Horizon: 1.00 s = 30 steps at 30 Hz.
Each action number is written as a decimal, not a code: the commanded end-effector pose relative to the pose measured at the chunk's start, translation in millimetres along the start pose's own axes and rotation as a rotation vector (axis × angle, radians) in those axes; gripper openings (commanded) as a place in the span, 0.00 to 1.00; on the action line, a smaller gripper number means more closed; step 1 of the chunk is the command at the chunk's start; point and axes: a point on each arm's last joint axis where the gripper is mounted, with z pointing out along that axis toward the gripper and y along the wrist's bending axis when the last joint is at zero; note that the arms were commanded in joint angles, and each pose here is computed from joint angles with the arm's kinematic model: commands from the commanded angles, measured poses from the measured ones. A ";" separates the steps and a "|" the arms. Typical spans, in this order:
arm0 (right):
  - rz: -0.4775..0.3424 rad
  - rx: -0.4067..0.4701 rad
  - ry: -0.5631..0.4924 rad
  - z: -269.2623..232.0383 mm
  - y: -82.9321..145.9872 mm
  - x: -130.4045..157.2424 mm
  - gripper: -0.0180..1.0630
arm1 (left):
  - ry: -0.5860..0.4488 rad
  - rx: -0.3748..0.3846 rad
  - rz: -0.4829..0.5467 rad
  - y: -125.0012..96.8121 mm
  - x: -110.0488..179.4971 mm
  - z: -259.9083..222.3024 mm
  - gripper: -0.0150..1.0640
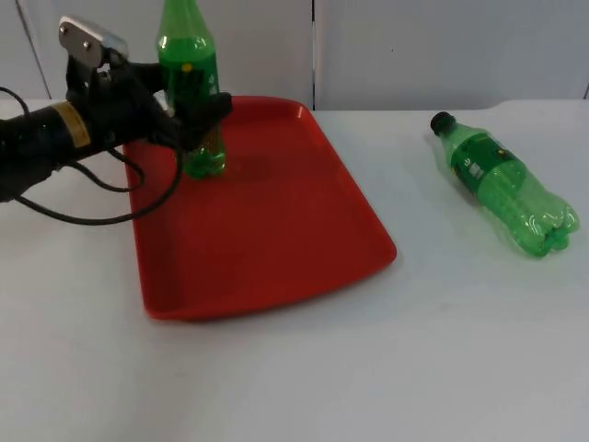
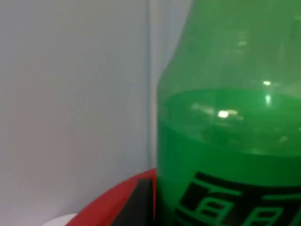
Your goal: Place the bottle upright on the tray.
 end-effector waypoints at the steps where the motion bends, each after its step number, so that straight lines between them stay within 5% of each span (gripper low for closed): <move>1: 0.006 0.005 -0.007 -0.3 0.2 0.3 0.99 | -0.006 0.074 -0.009 -4.2 -1.3 -4.3 0.86; 7: 0.006 0.005 -0.007 -0.3 0.2 0.3 0.99 | 0.059 0.113 -0.077 10.2 5.4 -29.3 0.86; 17: 0.006 0.005 -0.007 -0.3 0.2 0.3 0.99 | 0.070 0.026 -0.118 40.3 7.5 -65.5 0.86; 25: 0.006 0.005 -0.007 -0.3 0.2 0.3 0.99 | 0.149 0.096 -0.144 43.9 -2.0 -83.0 0.86; 30: 0.006 0.005 -0.007 -0.3 0.2 0.3 0.99 | 0.214 0.171 -0.123 40.3 -32.4 -87.5 0.86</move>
